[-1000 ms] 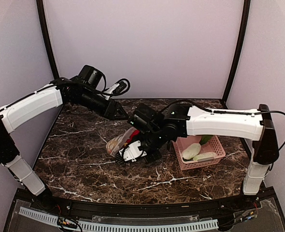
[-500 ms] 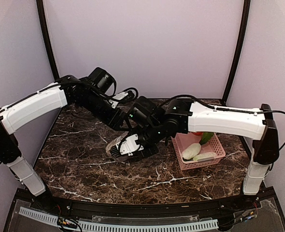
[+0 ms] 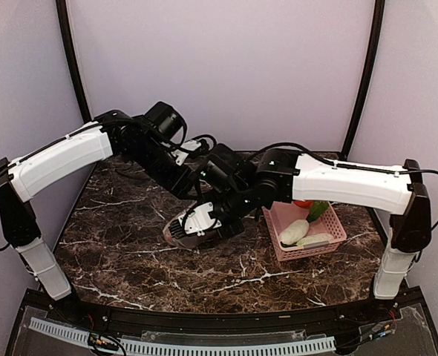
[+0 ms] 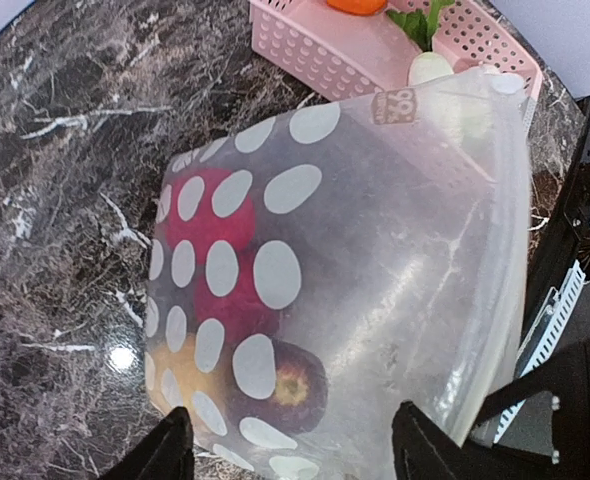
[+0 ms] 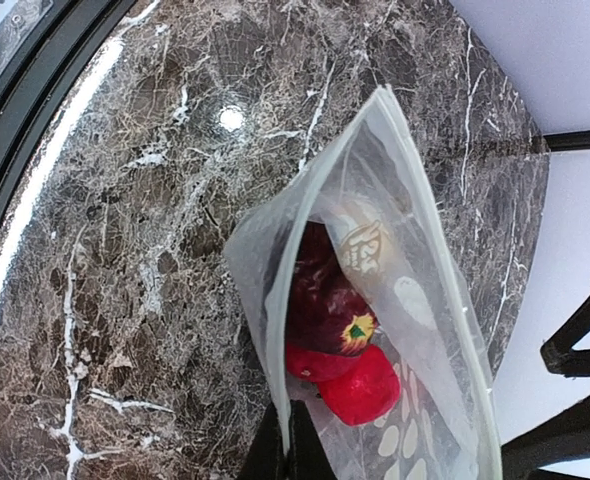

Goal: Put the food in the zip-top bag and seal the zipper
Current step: Pass from the right arm to the left, then pick up the fake fruit from the bin, then place the fake fruit in the zipper food storage bag, then pick up the fake vegetable from the bin.

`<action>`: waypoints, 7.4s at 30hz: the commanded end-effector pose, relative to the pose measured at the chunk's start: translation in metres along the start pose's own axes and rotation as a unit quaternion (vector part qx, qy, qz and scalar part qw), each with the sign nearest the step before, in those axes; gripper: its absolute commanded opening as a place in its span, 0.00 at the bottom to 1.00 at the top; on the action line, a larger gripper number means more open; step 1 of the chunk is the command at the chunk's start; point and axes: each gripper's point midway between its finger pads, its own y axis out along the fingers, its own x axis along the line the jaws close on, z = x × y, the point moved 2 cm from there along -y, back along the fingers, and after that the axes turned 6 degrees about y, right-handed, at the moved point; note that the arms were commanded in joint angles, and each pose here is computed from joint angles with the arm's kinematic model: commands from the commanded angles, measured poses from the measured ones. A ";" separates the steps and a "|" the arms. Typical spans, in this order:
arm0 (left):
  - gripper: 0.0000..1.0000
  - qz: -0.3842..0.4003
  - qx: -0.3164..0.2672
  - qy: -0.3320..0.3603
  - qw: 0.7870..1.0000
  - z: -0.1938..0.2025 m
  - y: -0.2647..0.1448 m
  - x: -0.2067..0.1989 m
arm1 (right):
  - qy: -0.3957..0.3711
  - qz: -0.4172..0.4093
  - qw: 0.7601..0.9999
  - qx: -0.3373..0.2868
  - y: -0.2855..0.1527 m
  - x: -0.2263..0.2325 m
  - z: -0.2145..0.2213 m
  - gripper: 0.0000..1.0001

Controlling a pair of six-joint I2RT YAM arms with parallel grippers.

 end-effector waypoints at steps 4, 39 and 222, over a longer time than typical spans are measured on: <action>0.72 -0.004 -0.102 0.037 0.994 -0.018 -0.072 -0.014 | -0.002 0.059 0.998 -0.026 -0.040 -0.030 -0.017 0.00; 0.01 -0.086 -0.029 -0.001 0.996 -0.015 -0.033 0.019 | 0.087 0.020 0.990 -0.114 -0.115 -0.049 -0.005 0.44; 0.01 0.007 -0.101 -0.061 0.993 -0.004 -0.015 0.012 | 0.350 -0.075 0.927 0.113 -0.048 0.037 0.289 0.49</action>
